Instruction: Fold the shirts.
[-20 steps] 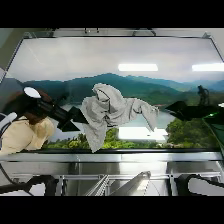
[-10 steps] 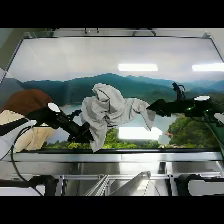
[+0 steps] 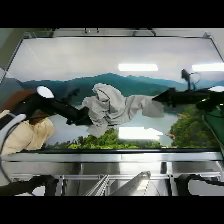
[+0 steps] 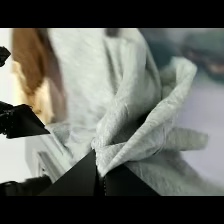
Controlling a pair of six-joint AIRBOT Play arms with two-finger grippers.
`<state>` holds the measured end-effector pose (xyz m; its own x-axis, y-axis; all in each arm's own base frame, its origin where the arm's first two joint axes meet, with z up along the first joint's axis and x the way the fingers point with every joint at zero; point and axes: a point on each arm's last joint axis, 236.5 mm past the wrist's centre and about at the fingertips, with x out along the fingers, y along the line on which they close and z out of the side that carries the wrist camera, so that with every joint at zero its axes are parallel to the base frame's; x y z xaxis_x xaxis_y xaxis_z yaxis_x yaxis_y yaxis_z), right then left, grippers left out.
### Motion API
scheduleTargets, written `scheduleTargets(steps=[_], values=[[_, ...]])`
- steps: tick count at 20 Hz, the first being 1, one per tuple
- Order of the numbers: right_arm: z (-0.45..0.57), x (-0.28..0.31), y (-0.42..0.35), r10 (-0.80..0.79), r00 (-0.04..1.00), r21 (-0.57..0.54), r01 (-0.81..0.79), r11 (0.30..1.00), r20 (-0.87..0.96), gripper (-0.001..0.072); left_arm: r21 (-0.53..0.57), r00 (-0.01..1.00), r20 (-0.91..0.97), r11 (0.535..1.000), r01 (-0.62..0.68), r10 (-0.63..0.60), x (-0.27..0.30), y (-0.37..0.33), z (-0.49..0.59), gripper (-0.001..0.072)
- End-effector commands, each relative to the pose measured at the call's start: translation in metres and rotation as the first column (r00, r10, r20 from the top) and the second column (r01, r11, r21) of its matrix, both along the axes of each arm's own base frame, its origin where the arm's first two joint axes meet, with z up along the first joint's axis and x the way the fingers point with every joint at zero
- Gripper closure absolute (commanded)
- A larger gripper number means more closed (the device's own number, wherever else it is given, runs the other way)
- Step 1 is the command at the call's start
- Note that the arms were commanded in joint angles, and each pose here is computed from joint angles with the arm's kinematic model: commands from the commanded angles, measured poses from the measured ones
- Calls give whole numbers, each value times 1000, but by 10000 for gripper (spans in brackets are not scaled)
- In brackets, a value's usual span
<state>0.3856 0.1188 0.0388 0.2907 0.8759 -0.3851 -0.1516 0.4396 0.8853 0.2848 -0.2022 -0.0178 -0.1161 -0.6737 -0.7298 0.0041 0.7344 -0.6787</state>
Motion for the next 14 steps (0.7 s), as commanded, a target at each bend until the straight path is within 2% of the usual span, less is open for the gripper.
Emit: scheduleTargets(steps=[1, 2, 3, 5, 7, 9, 11, 13, 14], values=[[129, -8, -26, -76, 966, 189, 29, 982, 249, 695, -150, 926, 355, 985, -81, 130, 26, 17, 133, 686], [180, -17, -33, -124, 925, 263, 26, 964, 360, 695, -228, 856, 481, 970, -89, 191, 28, 22, 187, 686], [228, -31, -38, -170, 867, 326, 9, 945, 468, 695, -296, 743, 618, 952, -83, 257, 24, 29, 248, 686], [323, -75, -45, -279, 701, 431, -45, 901, 657, 695, -359, 452, 811, 926, -116, 372, 3, 56, 354, 686], [393, -126, -44, -354, 445, 421, -57, 905, 822, 695, -348, 140, 917, 920, -179, 374, -34, 84, 434, 685], [430, -149, -44, -391, 239, 376, 108, 920, 889, 694, -319, -84, 948, 902, -289, 308, -66, 105, 483, 684], [448, -157, -46, -388, 104, 350, 269, 897, 916, 695, -284, -196, 956, 854, -436, 218, -76, 128, 502, 684], [450, -157, -46, -336, 33, 303, 355, 884, 941, 695, -251, -191, 966, 811, -529, 174, -71, 146, 500, 684], [446, -153, -48, -317, 34, 280, 385, 879, 948, 695, -252, -169, 967, 807, -534, 189, -64, 153, 496, 684]])
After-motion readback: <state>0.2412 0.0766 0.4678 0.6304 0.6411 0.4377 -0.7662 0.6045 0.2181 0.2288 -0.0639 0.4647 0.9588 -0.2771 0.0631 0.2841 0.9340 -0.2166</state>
